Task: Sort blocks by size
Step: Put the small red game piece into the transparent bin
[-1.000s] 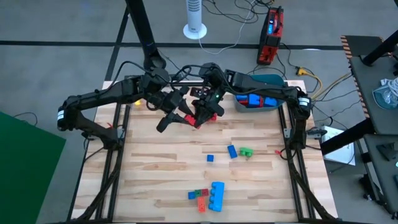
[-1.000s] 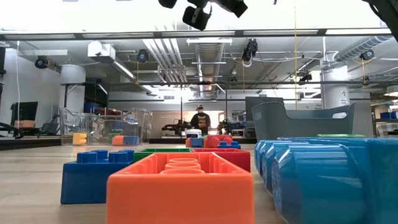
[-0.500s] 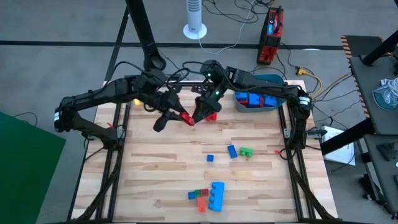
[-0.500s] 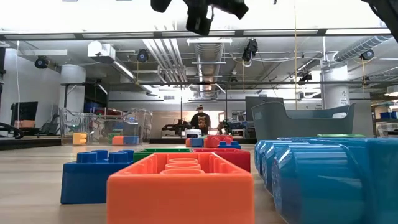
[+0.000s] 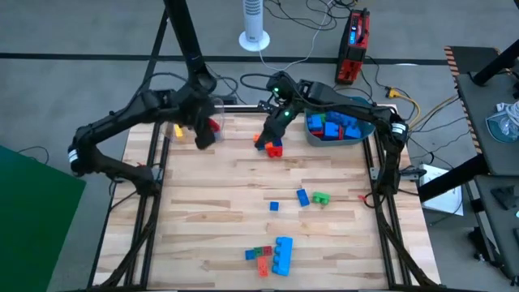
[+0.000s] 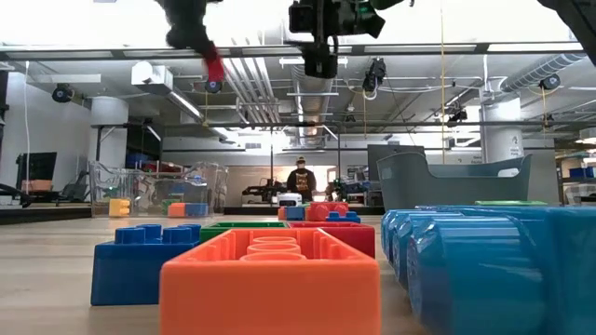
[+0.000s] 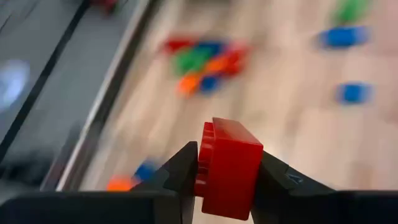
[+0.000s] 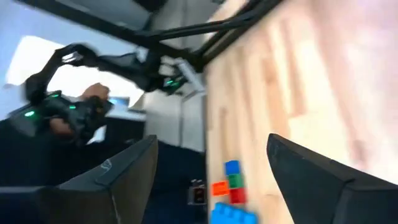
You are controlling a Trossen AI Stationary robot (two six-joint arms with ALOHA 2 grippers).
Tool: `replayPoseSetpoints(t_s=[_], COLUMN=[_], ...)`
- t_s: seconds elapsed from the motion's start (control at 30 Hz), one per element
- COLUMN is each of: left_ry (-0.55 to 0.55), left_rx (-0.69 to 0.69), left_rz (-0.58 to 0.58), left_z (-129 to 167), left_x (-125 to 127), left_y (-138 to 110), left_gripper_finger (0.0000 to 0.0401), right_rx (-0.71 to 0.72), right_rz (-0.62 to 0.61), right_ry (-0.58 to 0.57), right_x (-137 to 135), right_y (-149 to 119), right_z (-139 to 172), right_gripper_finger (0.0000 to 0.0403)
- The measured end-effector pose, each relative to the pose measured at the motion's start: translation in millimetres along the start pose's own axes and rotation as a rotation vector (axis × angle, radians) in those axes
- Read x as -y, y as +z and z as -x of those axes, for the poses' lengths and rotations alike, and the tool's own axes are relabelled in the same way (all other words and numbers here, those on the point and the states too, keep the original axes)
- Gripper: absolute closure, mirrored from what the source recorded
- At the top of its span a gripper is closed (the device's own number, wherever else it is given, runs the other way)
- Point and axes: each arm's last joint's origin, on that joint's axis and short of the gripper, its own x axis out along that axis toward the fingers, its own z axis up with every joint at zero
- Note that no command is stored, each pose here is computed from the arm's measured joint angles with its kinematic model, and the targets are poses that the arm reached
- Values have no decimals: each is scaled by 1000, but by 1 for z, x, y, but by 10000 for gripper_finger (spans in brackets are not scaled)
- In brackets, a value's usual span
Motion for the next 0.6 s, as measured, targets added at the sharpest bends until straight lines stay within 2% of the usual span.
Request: replayPoseSetpoints(t_s=[0.1, 0.37, 0.5, 0.6], left_ry=[117, 250, 233, 239], left_rx=[-141, -440, -527, -577], left_rz=[143, 537, 673, 722], left_z=[-10, -53, -71, -80], left_x=[-28, -121, -145, -153], left_y=[-11, -53, -77, -88], left_gripper_finger=[313, 314, 306, 287], right_rx=[23, 48, 48, 45], right_rz=[10, 19, 25, 35], right_ry=[-70, -136, -147, -147], right_x=[3, 4, 3, 2], right_y=[0, 0, -1, -1], right_z=[1, -1, -3, -5], right_gripper_finger=[129, 158, 163, 159])
